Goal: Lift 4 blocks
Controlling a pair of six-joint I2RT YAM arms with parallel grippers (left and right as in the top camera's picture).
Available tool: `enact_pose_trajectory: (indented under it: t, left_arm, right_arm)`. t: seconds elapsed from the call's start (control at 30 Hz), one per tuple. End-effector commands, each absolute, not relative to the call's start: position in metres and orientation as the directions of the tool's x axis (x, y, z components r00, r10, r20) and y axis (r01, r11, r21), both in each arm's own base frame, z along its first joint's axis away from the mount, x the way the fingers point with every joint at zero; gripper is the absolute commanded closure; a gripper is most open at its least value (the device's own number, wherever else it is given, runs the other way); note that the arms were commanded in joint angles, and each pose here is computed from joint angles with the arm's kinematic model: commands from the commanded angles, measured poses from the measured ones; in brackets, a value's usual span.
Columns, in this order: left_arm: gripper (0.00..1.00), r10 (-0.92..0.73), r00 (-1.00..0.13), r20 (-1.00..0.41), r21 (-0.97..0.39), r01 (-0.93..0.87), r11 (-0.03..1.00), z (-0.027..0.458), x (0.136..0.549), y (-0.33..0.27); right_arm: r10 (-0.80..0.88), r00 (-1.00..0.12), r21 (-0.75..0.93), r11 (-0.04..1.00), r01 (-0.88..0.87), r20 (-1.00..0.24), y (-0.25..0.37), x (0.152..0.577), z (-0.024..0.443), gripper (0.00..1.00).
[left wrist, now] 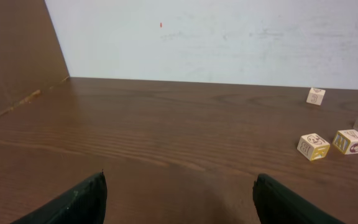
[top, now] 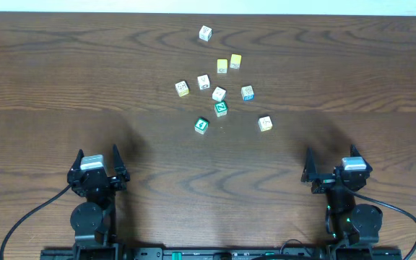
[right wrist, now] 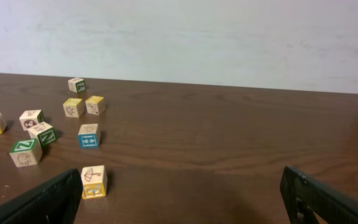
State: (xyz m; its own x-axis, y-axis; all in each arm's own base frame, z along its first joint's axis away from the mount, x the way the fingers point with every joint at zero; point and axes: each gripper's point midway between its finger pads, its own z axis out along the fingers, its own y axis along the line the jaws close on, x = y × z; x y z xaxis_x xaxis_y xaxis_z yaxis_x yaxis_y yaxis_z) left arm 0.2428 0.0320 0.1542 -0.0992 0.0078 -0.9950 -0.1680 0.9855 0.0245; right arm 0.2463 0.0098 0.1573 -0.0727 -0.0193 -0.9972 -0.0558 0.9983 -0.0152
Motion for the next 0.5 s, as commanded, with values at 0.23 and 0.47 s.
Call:
enact_pose_trajectory:
  t: [0.23, 0.47]
  left_arm:
    - [0.24, 0.000, -0.154, -0.988, 0.029, -0.184, 0.982, 0.137, 0.241, 0.035]
    - [0.25, 0.000, -0.154, -0.988, 0.029, -0.184, 0.982, 0.137, 0.241, 0.035]
  right_arm:
    - [-0.018, -0.063, -0.015, 0.999, -0.051, -0.998, 0.010, 0.246, 0.159, 0.01]
    - [0.196, -0.103, 0.213, 0.956, -0.200, -0.975, 0.038, 0.242, 0.160, 0.01]
